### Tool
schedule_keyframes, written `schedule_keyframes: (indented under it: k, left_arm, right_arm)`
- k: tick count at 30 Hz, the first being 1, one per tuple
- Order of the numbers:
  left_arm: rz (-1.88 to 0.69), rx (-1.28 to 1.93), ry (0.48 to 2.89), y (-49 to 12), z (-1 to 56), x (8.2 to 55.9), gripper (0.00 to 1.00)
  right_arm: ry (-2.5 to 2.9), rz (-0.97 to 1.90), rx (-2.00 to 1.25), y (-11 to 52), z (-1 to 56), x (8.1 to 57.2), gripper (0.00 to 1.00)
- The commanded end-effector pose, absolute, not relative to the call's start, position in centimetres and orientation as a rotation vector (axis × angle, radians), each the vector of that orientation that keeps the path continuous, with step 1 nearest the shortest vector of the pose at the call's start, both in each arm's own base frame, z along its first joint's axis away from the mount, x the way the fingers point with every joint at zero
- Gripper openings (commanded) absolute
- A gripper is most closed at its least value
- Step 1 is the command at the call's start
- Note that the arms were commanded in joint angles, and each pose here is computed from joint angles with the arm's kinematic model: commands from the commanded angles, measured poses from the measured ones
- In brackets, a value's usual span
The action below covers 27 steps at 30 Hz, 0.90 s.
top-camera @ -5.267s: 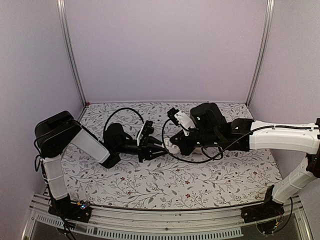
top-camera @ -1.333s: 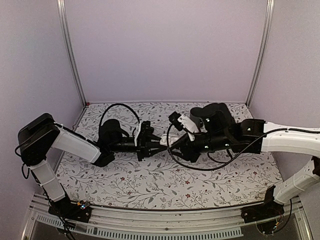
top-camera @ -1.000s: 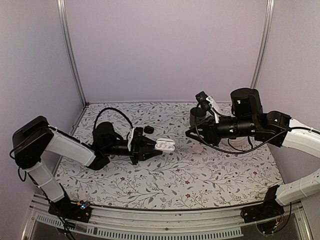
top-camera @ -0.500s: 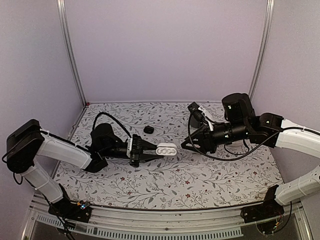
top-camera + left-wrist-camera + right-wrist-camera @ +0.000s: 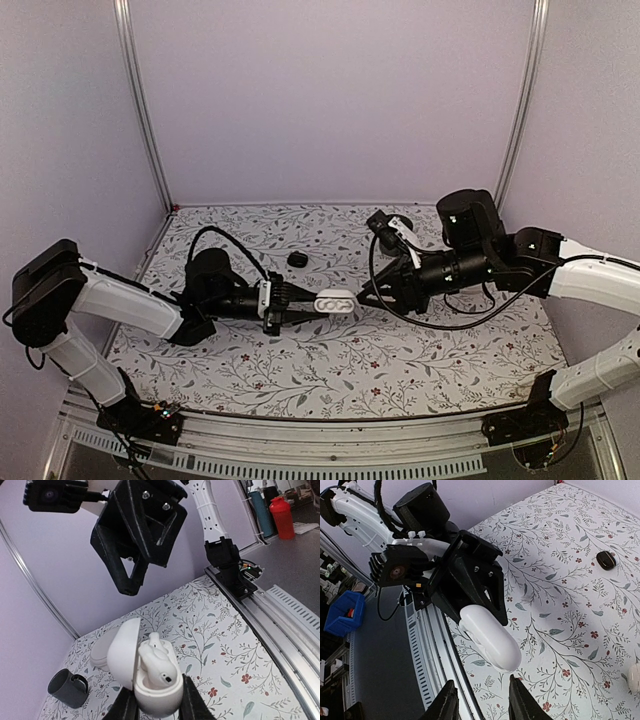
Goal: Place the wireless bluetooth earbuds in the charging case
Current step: Adjust the left earbud in the left side groove of the charging case.
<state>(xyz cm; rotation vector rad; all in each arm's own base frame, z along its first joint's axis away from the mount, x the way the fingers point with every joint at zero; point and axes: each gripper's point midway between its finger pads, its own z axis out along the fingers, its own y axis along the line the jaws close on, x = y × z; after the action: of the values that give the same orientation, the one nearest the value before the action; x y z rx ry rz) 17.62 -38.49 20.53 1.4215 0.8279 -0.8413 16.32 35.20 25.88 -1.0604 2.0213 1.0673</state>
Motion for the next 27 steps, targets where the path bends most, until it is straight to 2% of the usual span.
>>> schedule_keyframes:
  k: [1,16,23,27]
  left_arm:
    - [-0.83,1.405,0.789,-38.7,21.9,17.3,0.0]
    - [-0.918,1.374,0.809,-38.9,22.7,17.3,0.0]
    - [-1.03,1.35,0.871,-39.0,22.7,17.8,0.0]
    - [-1.086,1.34,0.899,-39.2,22.8,17.9,0.0]
  right_arm:
    - [2.006,1.062,-1.062,35.9,26.5,16.3,0.35]
    - [2.025,1.07,-1.079,36.6,25.6,15.9,0.32]
    - [2.003,1.188,-1.14,37.9,25.8,14.5,0.28]
    - [1.996,1.21,-1.154,39.0,25.9,14.6,0.29]
